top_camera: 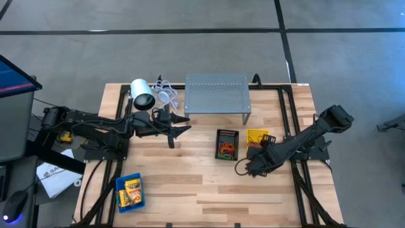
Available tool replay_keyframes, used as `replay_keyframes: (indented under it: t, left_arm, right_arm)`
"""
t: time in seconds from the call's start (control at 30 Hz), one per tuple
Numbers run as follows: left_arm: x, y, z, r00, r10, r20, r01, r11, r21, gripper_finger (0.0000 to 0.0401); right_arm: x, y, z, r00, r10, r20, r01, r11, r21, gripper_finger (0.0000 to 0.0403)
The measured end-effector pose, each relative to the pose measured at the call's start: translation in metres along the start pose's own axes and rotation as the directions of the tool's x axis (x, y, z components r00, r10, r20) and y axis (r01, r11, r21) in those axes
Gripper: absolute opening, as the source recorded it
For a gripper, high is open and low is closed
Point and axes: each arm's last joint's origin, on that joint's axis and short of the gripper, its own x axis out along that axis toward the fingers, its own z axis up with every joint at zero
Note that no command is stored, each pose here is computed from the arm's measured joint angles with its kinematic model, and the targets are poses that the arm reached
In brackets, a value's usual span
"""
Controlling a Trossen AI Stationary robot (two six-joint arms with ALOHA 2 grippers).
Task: Pick & Place Office Desk Supplies
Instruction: Put the yellow basket filled with rubber band on the shelf
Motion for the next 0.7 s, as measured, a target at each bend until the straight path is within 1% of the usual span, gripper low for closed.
replay_keyframes:
  t: [0.23, 0.33, 0.43, 0.57, 0.7]
  left_arm:
    - [0.0, 0.0, 0.0, 1.0, -0.006, 0.0, 0.006, 1.0, 0.001, 0.0159]
    - [0.0, -0.001, 0.0, 1.0, -0.028, 0.002, 0.028, 1.0, 0.0, 0.0159]
    - [0.0, -0.001, 0.0, 0.999, -0.041, 0.001, 0.041, 0.999, 0.0, 0.0159]
    - [0.0, -0.001, 0.001, 0.999, -0.043, 0.007, 0.043, 0.999, -0.001, 0.0159]
    - [0.0, -0.002, 0.001, 0.999, -0.046, 0.008, 0.046, 0.999, -0.001, 0.0159]
  right_arm:
    - [0.0, 0.003, 0.005, 0.998, 0.047, 0.027, -0.048, 0.999, 0.015, 0.0309]
    - [0.01, 0.004, 0.004, 0.995, 0.098, 0.017, -0.098, 0.995, 0.022, 0.0309]
    - [0.023, 0.001, -0.002, 0.994, 0.108, -0.009, -0.108, 0.994, 0.026, 0.0309]
    - [0.025, -0.004, -0.005, 0.995, 0.099, 0.014, -0.1, 0.995, 0.026, 0.0309]
    - [0.031, -0.011, -0.007, 0.988, 0.149, 0.046, -0.151, 0.988, 0.025, 0.0309]
